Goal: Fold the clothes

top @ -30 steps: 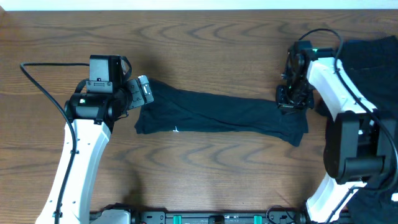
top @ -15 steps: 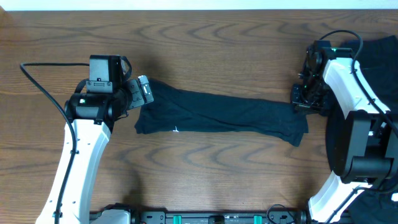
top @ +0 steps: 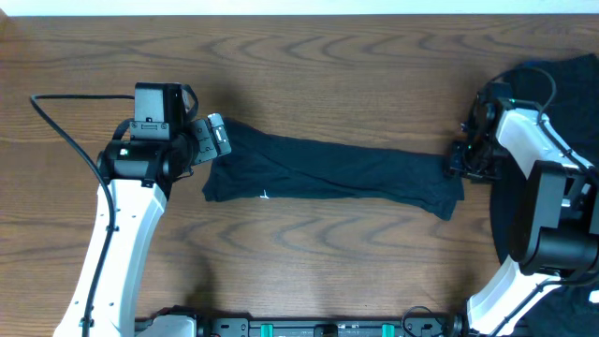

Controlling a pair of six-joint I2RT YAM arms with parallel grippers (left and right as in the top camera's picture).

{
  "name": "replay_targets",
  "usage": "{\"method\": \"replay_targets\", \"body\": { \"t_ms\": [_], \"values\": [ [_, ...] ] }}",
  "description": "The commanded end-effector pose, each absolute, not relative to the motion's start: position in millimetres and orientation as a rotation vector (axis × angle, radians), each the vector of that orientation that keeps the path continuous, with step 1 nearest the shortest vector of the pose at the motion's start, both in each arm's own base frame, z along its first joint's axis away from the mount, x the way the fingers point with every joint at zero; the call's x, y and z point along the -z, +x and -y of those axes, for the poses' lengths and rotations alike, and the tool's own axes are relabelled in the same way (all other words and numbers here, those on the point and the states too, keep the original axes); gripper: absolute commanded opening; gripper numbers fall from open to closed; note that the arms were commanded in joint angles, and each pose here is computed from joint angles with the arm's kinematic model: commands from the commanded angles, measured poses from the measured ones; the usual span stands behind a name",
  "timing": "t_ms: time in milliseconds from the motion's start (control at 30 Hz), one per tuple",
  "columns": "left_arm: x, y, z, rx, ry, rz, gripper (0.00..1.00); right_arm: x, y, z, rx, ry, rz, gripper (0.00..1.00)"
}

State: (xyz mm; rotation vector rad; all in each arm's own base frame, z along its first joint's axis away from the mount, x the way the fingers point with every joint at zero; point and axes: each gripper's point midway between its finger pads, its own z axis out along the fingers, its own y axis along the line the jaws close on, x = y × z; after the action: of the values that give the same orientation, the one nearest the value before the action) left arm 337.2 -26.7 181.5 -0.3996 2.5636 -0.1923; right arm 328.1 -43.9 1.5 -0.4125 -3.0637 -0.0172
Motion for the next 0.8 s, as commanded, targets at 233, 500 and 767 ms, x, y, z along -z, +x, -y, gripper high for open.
{"method": "replay_targets", "body": {
  "t_ms": [233,500,767],
  "values": [
    [-183.6,337.7,24.6,0.181,-0.399,-2.559,0.98,16.9,317.4,30.9,0.133,-0.406,3.063,0.34],
    [-183.5,337.6,24.6,0.181,-0.399,-2.559,0.98,16.9,319.2,31.1,0.137,-0.409,3.071,0.01],
    [-183.6,337.7,24.6,0.181,-0.399,-2.559,0.98,-36.5,350.7,54.7,0.136,-0.505,3.100,0.01]
  ]
}}
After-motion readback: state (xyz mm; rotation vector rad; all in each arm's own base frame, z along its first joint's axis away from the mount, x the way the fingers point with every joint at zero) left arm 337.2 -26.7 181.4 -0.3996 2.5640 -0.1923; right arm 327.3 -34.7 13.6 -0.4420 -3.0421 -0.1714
